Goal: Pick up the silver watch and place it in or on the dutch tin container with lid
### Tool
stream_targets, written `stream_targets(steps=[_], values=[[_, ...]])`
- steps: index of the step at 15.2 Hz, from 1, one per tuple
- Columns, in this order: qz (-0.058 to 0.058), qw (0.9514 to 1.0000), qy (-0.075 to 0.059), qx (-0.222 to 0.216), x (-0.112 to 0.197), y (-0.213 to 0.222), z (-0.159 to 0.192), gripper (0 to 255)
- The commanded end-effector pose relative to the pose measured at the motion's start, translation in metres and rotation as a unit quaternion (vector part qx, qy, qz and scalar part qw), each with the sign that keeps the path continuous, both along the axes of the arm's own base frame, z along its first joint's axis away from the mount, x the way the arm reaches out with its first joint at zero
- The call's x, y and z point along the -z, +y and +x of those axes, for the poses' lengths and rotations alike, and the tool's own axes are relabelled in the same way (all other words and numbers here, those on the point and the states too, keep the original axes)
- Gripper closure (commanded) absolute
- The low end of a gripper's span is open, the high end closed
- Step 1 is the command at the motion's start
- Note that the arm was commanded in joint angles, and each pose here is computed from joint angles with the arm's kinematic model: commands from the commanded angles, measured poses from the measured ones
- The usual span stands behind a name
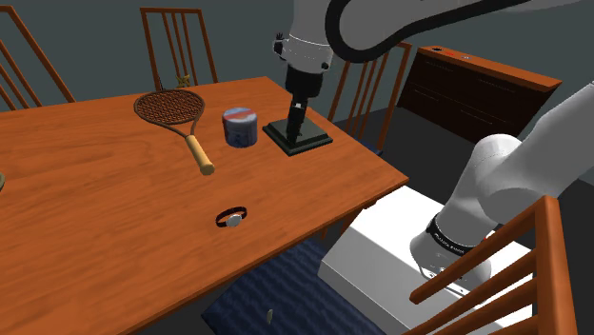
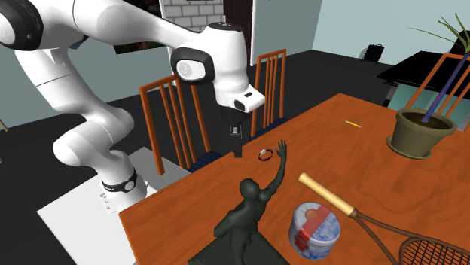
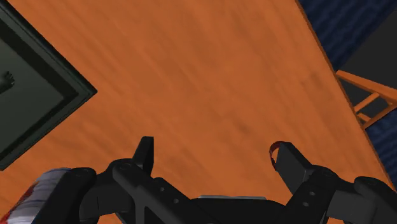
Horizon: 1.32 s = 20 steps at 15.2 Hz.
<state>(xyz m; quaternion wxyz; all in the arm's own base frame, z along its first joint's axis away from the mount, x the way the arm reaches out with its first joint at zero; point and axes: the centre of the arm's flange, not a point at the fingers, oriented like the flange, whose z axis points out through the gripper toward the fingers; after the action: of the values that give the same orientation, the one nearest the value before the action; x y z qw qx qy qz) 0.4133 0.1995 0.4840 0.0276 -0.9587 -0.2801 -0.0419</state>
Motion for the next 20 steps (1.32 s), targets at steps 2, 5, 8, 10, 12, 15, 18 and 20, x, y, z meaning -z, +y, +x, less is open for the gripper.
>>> stream_targets(steps=[2, 5, 8, 10, 12, 15, 18, 20], values=[[-0.008, 0.9991, -0.007, -0.040, 0.015, 0.038, 0.009, 0], [-0.016, 0.9966, -0.013, -0.080, 0.031, 0.076, 0.014, 0], [-0.025, 0.9924, -0.019, -0.119, 0.048, 0.113, 0.015, 0], [-0.030, 0.9887, -0.023, -0.145, 0.059, 0.138, 0.014, 0], [-0.036, 0.9842, -0.027, -0.171, 0.071, 0.163, 0.013, 0], [-0.044, 0.9762, -0.034, -0.210, 0.089, 0.199, 0.008, 0], [-0.050, 0.9696, -0.038, -0.237, 0.102, 0.224, 0.003, 0], [-0.050, 0.9696, -0.038, -0.237, 0.113, 0.224, 0.004, 0]])
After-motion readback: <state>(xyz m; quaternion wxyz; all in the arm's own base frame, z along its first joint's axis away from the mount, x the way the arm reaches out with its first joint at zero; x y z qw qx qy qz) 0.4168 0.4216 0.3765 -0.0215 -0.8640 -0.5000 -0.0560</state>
